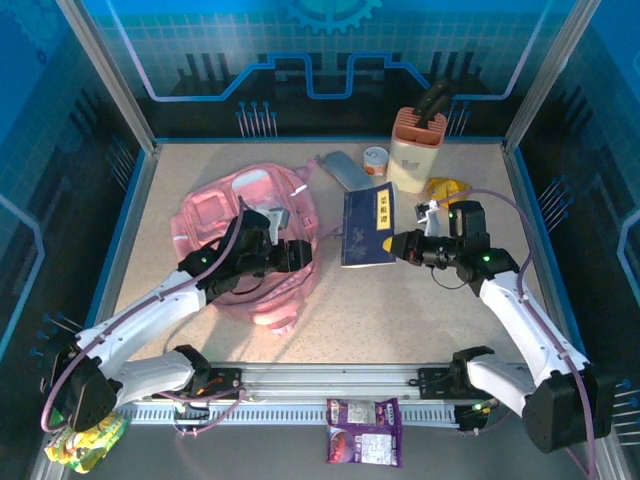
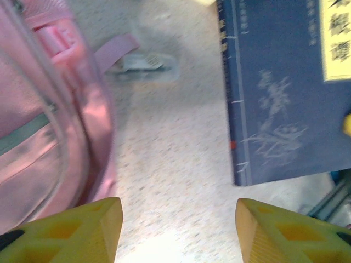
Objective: Pack the student bag
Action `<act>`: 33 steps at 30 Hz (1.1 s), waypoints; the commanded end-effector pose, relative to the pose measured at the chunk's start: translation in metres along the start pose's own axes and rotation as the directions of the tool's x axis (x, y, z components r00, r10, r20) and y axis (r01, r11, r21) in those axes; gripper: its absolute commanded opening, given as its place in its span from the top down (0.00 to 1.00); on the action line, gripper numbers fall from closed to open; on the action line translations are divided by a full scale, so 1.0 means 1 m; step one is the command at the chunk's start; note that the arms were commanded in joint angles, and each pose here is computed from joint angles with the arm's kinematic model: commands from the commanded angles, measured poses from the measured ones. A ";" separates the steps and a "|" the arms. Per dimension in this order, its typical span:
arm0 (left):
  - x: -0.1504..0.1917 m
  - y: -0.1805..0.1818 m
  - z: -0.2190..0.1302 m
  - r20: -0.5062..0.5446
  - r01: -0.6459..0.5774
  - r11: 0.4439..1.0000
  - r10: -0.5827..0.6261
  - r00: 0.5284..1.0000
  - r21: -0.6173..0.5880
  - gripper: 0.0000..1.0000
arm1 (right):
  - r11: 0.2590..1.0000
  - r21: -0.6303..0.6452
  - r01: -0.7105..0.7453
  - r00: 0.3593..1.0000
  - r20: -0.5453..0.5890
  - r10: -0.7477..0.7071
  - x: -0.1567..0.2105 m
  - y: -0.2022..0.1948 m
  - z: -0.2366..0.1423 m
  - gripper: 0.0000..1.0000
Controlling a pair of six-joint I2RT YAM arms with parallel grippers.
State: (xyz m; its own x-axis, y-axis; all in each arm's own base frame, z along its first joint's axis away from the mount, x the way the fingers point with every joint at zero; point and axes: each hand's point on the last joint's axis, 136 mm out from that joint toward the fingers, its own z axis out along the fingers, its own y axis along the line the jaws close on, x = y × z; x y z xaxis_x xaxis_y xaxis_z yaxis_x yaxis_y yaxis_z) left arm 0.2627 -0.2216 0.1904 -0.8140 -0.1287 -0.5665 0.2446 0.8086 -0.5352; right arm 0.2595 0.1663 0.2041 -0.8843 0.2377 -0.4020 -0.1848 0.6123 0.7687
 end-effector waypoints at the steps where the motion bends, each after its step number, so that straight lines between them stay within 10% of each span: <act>1: 0.029 0.027 0.000 -0.149 -0.147 0.980 0.127 0.981 -0.132 0.40 | 0.998 0.029 0.052 0.999 -0.010 -0.052 0.004 -0.004 -0.009 1.00; 17: 0.056 0.062 0.059 -0.377 -0.305 0.927 0.208 0.902 -0.219 0.53 | 1.000 0.028 0.011 1.000 -0.007 -0.011 0.004 -0.015 -0.009 1.00; 33: 0.031 0.055 0.040 -0.293 -0.304 0.917 0.225 0.929 -0.260 1.00 | 0.999 0.031 0.015 0.999 -0.032 -0.014 0.008 -0.016 -0.011 1.00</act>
State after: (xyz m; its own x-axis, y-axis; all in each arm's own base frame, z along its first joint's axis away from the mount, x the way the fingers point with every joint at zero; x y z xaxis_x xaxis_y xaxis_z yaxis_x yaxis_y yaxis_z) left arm 0.2583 -0.2049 0.0782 -0.8916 0.2707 -0.3629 0.3467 0.9238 -0.1627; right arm 0.2541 0.1491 0.1845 -0.8966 0.2298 -0.3787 -0.1444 0.6565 0.7404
